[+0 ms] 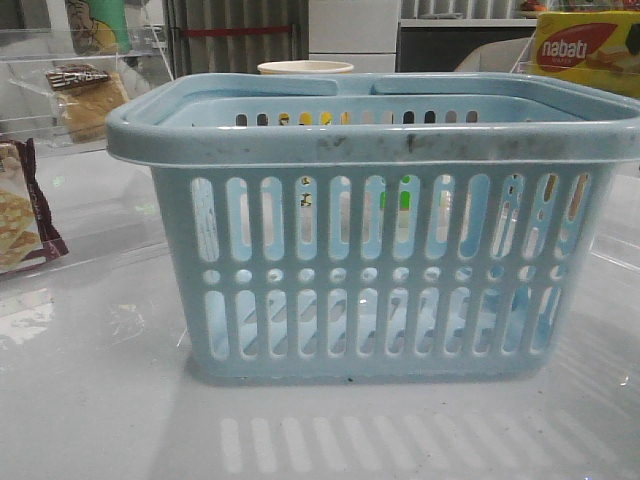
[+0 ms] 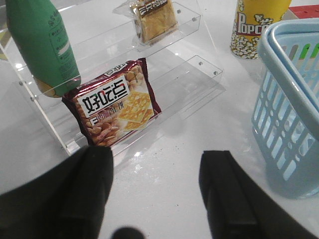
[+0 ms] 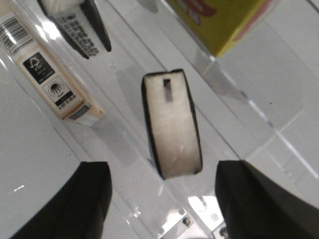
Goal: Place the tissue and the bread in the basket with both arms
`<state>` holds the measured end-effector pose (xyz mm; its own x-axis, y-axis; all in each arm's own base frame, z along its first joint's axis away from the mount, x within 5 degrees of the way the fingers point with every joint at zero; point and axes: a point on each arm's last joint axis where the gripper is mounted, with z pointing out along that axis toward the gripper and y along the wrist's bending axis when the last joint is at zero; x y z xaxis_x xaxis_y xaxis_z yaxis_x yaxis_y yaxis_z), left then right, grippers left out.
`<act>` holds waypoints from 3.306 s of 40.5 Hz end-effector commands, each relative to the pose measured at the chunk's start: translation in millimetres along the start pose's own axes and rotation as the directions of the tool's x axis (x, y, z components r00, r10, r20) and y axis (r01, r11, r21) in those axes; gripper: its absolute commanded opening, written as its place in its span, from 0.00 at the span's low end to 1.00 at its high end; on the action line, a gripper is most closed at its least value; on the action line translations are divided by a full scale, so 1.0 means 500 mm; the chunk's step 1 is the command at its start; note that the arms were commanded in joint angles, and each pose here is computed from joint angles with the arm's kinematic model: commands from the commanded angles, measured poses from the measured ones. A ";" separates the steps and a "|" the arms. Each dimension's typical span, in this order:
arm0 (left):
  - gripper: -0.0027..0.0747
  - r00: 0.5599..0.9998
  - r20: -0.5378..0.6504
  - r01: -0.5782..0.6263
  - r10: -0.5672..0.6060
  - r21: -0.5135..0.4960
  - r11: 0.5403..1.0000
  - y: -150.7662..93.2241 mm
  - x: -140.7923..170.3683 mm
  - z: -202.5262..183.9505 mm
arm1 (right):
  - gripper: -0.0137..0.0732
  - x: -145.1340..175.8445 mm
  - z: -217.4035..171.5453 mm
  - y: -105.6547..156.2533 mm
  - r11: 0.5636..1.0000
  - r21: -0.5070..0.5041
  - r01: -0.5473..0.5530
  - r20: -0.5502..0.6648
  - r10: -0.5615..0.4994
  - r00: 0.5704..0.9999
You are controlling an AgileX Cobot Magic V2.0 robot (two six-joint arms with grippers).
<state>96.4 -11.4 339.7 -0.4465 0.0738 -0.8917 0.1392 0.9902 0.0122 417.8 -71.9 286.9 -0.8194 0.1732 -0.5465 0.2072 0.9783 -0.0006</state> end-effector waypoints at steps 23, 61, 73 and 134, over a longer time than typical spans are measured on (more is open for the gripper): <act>0.62 0.995 0.099 0.010 -0.010 -0.001 1.000 0.000 -0.029 -0.005 | 0.44 -0.035 -0.044 -0.009 1.000 0.006 0.004 0.133 -0.005 0.991; 0.62 0.995 0.099 0.010 -0.010 -0.001 1.000 0.000 -0.029 -0.005 | 0.30 -0.015 -0.412 0.115 0.980 -0.115 0.163 0.416 -0.102 0.904; 0.62 0.995 0.099 0.010 -0.010 -0.001 1.000 0.000 -0.029 -0.005 | 0.30 0.071 -0.470 0.266 0.858 -0.286 0.426 0.368 -0.312 0.876; 0.62 0.995 0.099 0.010 -0.010 -0.001 1.000 0.000 -0.029 -0.005 | 0.79 0.311 -0.564 0.188 0.733 -0.360 0.578 0.543 -0.340 0.768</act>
<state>96.4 -11.4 339.7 -0.4465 0.0738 -0.8917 0.1392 0.9902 0.0122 179.0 87.8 425.0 -0.5209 -0.3127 -0.7943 -0.5180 0.8554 0.0030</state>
